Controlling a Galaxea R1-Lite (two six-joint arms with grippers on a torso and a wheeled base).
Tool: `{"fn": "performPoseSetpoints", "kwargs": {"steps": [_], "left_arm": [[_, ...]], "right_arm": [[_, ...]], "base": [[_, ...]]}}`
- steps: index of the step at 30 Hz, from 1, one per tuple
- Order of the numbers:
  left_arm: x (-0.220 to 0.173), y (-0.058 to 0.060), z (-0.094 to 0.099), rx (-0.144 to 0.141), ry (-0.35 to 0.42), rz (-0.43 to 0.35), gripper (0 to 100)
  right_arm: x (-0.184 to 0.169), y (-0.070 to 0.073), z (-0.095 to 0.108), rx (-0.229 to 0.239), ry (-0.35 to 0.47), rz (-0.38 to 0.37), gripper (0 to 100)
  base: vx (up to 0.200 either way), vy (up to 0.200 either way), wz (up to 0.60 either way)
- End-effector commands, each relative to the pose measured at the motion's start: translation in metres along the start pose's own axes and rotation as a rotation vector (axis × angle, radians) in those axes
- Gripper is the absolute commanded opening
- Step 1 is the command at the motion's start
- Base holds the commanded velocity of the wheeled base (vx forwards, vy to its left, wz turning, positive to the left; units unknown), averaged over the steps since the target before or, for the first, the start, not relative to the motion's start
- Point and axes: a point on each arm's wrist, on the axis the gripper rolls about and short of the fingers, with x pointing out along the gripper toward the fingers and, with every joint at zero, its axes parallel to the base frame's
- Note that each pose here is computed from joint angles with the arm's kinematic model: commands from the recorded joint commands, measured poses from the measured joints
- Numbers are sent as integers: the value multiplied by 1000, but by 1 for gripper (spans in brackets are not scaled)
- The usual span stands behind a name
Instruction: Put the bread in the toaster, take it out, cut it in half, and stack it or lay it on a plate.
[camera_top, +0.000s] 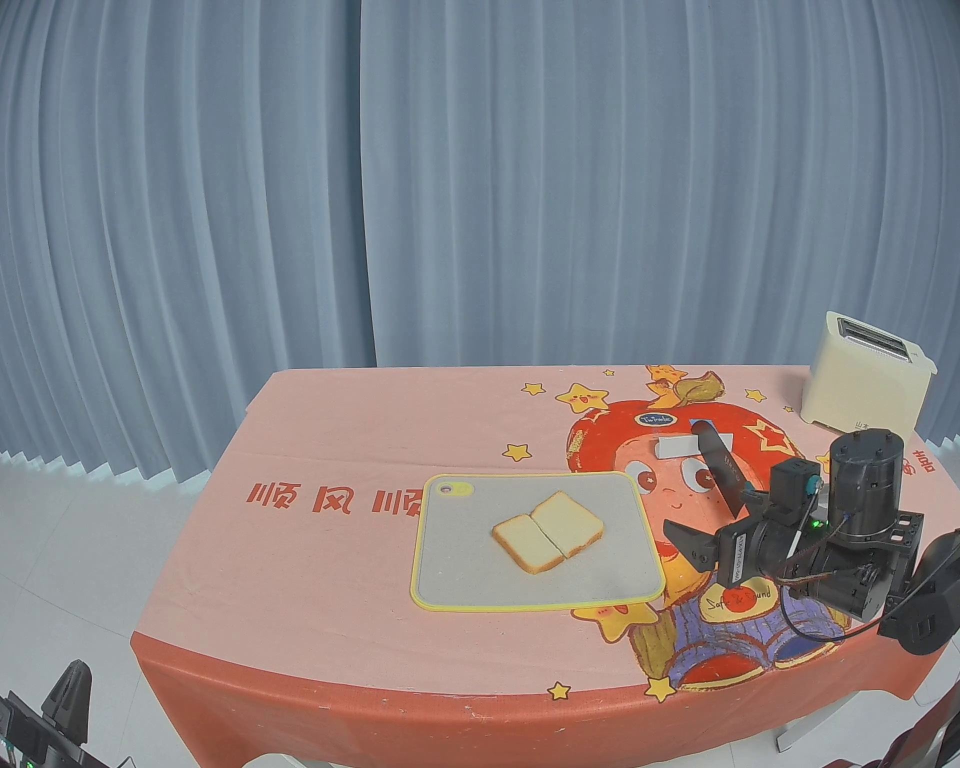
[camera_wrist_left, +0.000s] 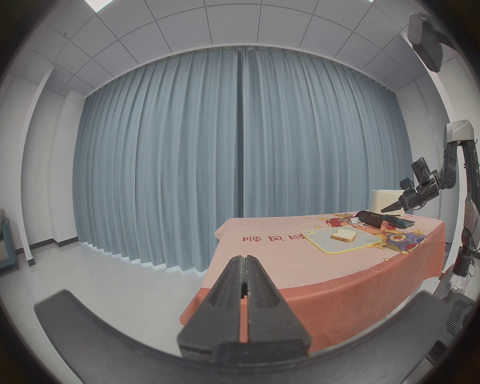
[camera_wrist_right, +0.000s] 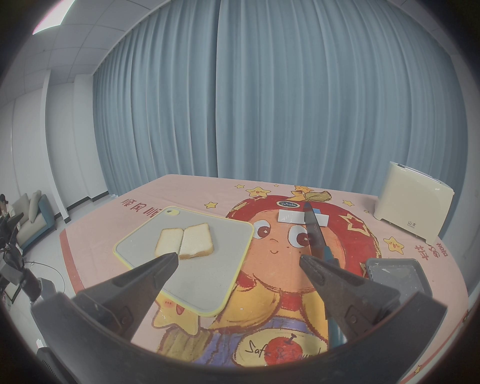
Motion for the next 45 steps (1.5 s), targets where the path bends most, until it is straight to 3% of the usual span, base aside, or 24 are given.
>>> {"fn": "performPoseSetpoints", "kwargs": {"steps": [1,25,38,45], "left_arm": [[1,0,-5,1,18,1,0],[1,0,-5,-4,18,0,0],[1,0,-5,-4,18,0,0],[1,0,-5,-4,18,-3,0]], "right_arm": [[-1,1,-1,-3,1,5,100],[-1,2,-3,-7,10,10,100],[11,8,24,3,-64,16,100],[20,14,22,-18,-48,28,100]], "base": [[0,0,0],[0,0,0],[0,0,0],[0,0,0]]}}
